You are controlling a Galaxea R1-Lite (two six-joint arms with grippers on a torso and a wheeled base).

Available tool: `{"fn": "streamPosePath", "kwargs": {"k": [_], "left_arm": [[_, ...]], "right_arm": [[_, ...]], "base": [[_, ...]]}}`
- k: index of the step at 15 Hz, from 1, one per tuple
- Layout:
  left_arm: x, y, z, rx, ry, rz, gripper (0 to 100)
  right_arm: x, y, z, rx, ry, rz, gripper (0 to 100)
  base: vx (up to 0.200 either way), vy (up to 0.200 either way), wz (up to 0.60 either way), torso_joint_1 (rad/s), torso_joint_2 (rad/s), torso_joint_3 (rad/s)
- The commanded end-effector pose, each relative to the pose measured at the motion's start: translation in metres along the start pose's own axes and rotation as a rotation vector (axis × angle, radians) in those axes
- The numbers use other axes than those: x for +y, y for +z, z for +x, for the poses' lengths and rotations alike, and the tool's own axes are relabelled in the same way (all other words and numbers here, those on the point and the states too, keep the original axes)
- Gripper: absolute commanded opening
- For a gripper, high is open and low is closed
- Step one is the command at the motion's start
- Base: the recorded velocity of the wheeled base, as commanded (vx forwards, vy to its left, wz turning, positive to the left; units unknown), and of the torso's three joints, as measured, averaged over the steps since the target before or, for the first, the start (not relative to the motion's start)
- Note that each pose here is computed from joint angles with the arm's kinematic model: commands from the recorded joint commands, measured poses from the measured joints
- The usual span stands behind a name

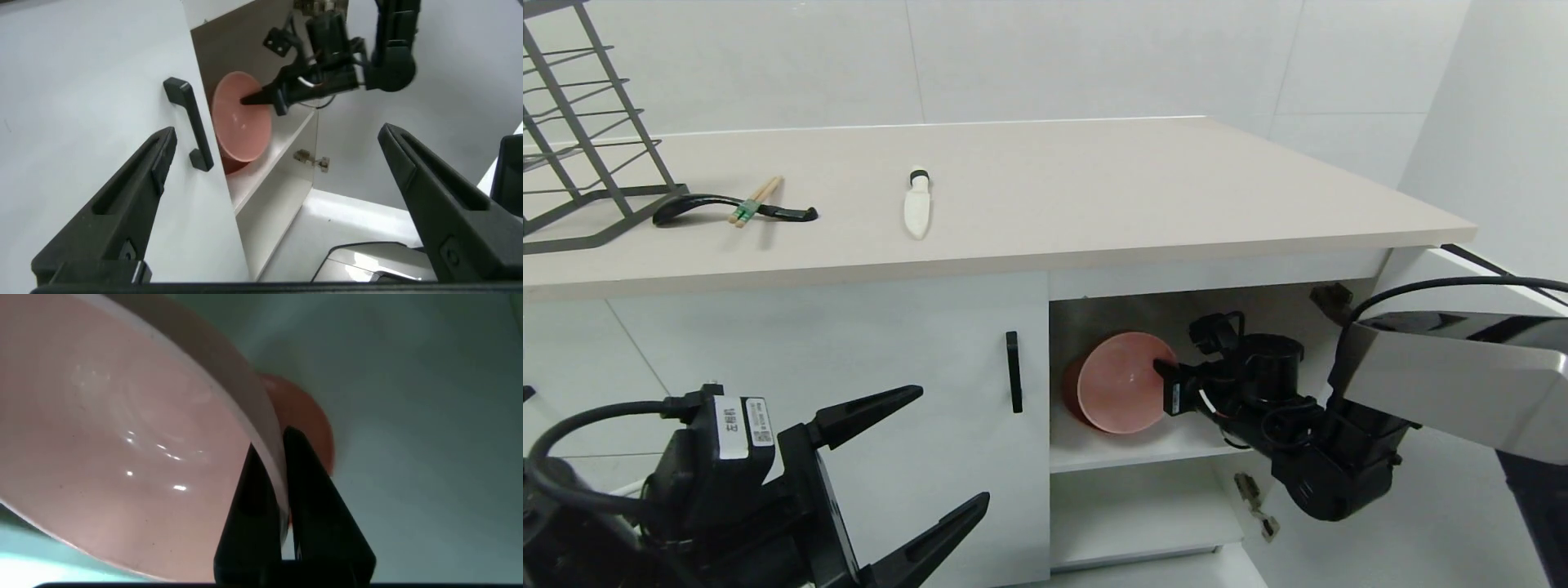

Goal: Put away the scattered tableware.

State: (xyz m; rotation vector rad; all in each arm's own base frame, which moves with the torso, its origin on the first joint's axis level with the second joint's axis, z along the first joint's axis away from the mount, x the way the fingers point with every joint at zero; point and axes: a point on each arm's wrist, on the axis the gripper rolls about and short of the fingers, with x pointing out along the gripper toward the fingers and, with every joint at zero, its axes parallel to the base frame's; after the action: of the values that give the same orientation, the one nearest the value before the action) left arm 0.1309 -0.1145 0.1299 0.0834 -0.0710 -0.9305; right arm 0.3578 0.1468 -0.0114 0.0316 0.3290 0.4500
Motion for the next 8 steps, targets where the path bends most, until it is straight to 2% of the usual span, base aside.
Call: {"fn": "streamPosePath", "kwargs": {"k": [1, 8], "left_arm": [[0.000, 0.000, 0.000, 0.001, 0.000, 0.000, 100], [0.000, 0.000, 0.000, 0.001, 0.001, 0.000, 100]], "right_arm": [[-0.001, -0.003, 0.016, -0.001, 0.027, 0.000, 0], [-0.012, -0.019, 0.027, 0.024, 0.006, 0.009, 0]], "base": [[0.000, 0.000, 0.00, 0.000, 0.00, 0.000], [0.000, 0.000, 0.00, 0.000, 0.00, 0.000]]}}
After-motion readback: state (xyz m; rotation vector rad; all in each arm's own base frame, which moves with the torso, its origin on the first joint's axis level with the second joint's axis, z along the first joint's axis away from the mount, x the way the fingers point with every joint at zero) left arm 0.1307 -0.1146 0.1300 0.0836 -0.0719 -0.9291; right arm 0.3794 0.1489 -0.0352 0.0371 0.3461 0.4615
